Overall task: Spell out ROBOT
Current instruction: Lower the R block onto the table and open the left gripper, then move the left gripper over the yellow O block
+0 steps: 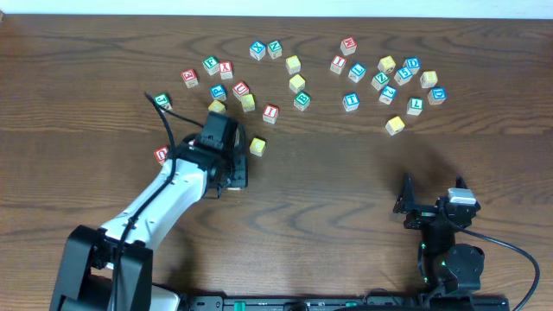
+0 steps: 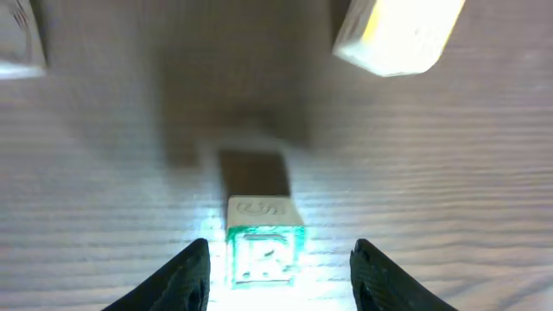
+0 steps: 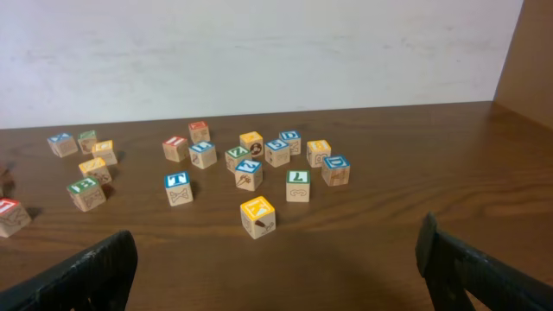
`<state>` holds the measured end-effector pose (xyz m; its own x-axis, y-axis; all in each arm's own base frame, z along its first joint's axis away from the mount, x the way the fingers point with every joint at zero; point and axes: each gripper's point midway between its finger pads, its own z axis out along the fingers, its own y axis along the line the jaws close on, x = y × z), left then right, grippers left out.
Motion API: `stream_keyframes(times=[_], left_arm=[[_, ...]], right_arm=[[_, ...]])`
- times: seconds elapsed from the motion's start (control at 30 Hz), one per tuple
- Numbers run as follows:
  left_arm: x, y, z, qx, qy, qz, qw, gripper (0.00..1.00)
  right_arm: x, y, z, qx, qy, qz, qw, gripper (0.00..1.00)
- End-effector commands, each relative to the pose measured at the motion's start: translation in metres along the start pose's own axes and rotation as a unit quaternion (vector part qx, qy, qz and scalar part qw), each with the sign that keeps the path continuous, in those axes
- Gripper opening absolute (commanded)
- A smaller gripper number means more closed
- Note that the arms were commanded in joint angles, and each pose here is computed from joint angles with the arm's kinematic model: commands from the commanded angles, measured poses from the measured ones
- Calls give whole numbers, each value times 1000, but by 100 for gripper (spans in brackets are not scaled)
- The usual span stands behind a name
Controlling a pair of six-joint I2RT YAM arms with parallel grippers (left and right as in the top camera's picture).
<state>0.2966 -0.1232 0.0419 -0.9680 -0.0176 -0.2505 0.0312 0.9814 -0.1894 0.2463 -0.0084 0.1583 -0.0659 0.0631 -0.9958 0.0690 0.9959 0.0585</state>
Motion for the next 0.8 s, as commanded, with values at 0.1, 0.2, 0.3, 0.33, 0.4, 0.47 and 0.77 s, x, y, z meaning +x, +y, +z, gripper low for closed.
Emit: stream_keyframes(times=[0.1, 0.2, 0.3, 0.33, 0.4, 0.47, 0.77], left_arm=[[-26, -10, -16, 7, -24, 30, 999, 52], [-35, -14, -25, 8, -32, 50, 998, 58], [-49, -15, -34, -1, -51, 76, 996, 63], [-54, -13, -37, -9, -58, 79, 995, 63], [-63, -11, -43, -23, -71, 82, 994, 63], [-69, -13, -48, -23, -79, 94, 992, 63], [-78, -17, -54, -26, -90, 166, 982, 63]], right_arm=[[0, -2, 0, 3, -1, -5, 1000, 99], [0, -2, 0, 3, -1, -5, 1000, 99], [0, -2, 0, 3, -1, -5, 1000, 99], [0, -2, 0, 3, -1, -5, 1000, 99], [0, -2, 0, 3, -1, -5, 1000, 99], [0, -2, 0, 3, -1, -5, 1000, 99], [0, -2, 0, 3, -1, -5, 1000, 99]])
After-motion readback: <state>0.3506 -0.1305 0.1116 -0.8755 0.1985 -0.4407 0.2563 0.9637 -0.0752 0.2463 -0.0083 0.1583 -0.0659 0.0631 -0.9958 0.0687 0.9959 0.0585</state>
